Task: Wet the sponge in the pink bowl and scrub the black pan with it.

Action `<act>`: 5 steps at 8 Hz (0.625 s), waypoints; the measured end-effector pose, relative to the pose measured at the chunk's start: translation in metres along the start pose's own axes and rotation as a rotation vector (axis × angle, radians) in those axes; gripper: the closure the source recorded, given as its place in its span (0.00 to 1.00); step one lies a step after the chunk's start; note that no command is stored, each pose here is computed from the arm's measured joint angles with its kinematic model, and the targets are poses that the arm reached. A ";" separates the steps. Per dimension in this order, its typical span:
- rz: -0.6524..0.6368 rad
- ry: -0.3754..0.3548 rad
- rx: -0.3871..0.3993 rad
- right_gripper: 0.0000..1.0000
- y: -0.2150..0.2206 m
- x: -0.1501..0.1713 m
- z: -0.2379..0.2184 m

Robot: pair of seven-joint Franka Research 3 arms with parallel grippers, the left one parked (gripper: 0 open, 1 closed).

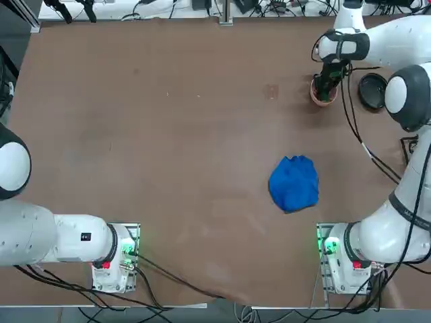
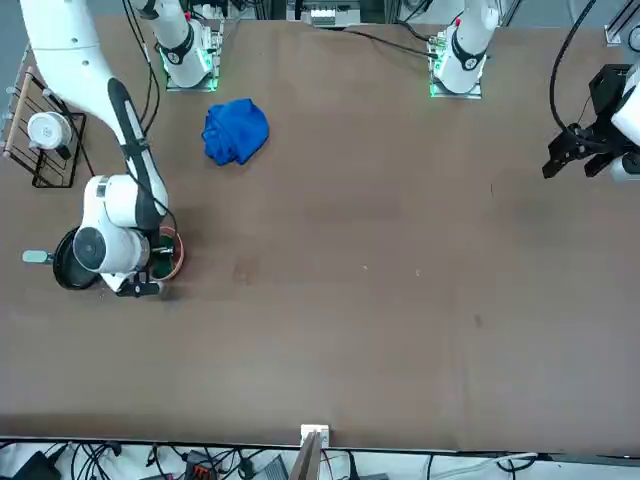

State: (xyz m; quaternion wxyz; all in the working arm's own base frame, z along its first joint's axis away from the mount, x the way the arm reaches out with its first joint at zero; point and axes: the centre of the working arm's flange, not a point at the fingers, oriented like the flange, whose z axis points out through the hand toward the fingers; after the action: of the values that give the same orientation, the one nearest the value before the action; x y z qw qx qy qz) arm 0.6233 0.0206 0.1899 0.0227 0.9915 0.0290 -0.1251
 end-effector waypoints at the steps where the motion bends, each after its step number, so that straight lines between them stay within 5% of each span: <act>1: 0.000 0.001 0.000 0.68 0.000 0.000 0.000; 5: 0.004 0.006 0.002 0.68 0.002 0.000 -0.015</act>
State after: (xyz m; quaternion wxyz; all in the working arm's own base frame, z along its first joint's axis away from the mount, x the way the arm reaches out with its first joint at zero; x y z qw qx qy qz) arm 0.6269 0.0190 0.2045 0.0221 0.9919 0.0271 -0.1223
